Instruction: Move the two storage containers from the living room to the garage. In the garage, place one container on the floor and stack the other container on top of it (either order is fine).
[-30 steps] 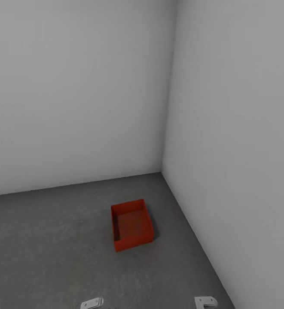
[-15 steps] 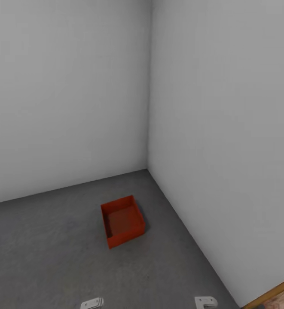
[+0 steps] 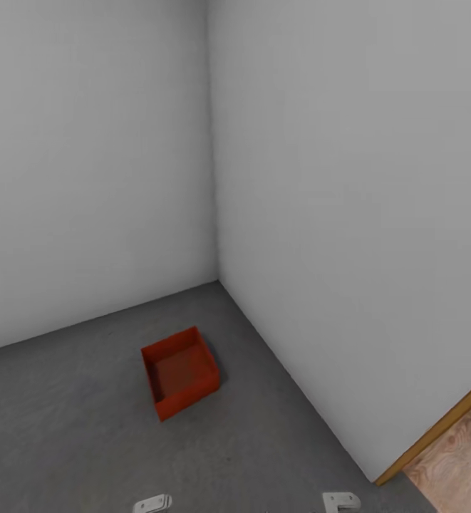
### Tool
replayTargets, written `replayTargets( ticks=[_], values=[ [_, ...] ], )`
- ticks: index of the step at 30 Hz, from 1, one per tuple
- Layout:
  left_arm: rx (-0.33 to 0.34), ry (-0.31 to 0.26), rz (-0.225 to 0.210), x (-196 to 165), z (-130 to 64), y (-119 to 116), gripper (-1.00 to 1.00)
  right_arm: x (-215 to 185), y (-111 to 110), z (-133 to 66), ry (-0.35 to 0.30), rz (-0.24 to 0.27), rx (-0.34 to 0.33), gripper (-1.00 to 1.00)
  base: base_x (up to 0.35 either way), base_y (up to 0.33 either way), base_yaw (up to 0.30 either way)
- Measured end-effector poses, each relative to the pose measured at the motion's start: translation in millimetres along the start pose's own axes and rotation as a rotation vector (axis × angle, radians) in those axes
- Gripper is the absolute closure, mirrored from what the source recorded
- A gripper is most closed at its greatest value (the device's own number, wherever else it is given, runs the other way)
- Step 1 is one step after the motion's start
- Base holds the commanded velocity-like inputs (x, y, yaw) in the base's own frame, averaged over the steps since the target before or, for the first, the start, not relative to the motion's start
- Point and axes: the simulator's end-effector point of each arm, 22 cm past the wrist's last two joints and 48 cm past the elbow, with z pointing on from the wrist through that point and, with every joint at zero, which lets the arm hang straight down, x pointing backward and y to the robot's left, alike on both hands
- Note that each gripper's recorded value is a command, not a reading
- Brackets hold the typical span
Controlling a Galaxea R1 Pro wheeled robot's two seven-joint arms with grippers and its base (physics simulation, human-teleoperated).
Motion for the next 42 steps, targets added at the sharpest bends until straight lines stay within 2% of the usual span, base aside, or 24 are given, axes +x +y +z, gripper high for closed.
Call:
replayTargets(
  ticks=[42],
  values=[
    [0.002, -0.002, -0.005, -1.1, 0.0, -0.8, -1.00, 0.2, -1.2, 0.2, 0.000, 0.001, 0.001, -1.00, 0.000, 0.000, -0.282]
  ],
)
